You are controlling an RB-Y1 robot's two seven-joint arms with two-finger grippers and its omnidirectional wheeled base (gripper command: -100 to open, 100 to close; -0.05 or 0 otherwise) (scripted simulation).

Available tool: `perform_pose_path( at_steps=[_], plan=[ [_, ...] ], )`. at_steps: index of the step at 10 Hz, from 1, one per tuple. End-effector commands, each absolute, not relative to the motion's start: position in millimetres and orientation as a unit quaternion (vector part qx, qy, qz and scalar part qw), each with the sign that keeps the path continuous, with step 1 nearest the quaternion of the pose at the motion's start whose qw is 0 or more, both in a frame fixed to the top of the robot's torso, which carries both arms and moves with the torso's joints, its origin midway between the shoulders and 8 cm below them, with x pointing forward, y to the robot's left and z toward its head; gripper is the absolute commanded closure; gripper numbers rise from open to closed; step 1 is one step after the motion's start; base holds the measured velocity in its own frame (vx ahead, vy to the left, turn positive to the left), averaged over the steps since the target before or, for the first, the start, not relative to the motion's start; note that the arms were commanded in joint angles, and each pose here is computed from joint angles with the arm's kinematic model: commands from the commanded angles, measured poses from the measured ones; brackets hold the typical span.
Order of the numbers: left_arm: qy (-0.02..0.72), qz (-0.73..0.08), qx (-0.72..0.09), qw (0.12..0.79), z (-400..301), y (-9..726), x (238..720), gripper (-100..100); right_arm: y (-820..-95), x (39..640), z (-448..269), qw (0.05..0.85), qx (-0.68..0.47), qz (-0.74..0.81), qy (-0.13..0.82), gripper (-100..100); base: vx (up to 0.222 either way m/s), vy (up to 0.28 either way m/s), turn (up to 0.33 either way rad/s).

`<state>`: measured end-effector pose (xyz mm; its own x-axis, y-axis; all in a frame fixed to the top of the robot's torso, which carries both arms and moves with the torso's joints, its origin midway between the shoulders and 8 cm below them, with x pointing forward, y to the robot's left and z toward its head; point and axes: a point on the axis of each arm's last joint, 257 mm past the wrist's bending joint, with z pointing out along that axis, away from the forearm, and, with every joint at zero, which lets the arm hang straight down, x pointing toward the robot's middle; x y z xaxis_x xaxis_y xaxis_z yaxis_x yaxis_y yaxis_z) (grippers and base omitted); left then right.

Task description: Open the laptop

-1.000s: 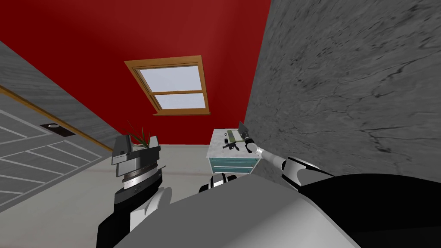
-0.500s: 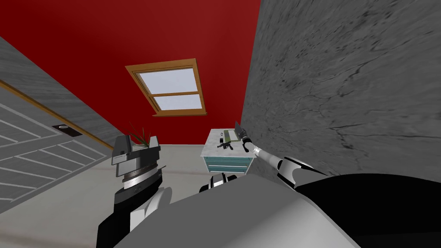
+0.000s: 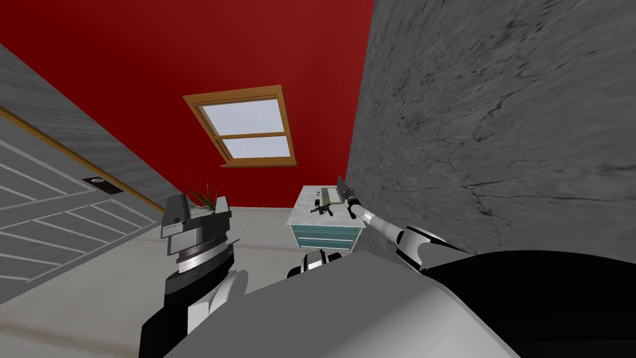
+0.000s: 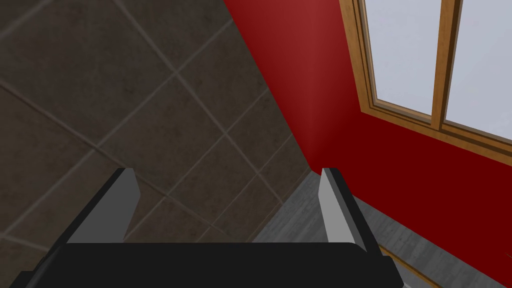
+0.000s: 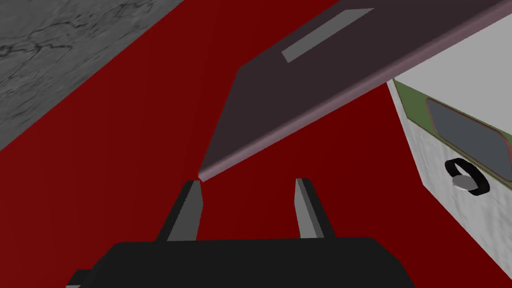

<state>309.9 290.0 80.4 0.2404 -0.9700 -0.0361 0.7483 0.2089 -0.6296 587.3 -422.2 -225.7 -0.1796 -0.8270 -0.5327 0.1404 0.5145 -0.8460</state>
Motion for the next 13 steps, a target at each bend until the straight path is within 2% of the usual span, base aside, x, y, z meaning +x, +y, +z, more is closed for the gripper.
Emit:
perform_pose_path(
  at_steps=[1,4,9,13],
  plan=[
    [0.219,-0.576,-0.253,0.746,80,290,310,0,-443,600,-215,0.607,-0.154,-0.386,0.677,100,0.071,0.068,-0.383],
    [0.219,-0.576,-0.253,0.746,80,290,310,0,-478,596,-206,0.612,-0.086,-0.376,0.690,100,0.015,0.014,0.009],
    [0.219,-0.576,-0.253,0.746,80,290,310,0,-488,591,-226,0.607,-0.022,-0.331,0.722,100,-0.003,-0.003,-0.002],
    [0.219,-0.576,-0.253,0.746,80,290,310,0,-483,584,-223,0.582,-0.141,-0.404,0.692,100,0.011,0.071,0.051]
  ],
)
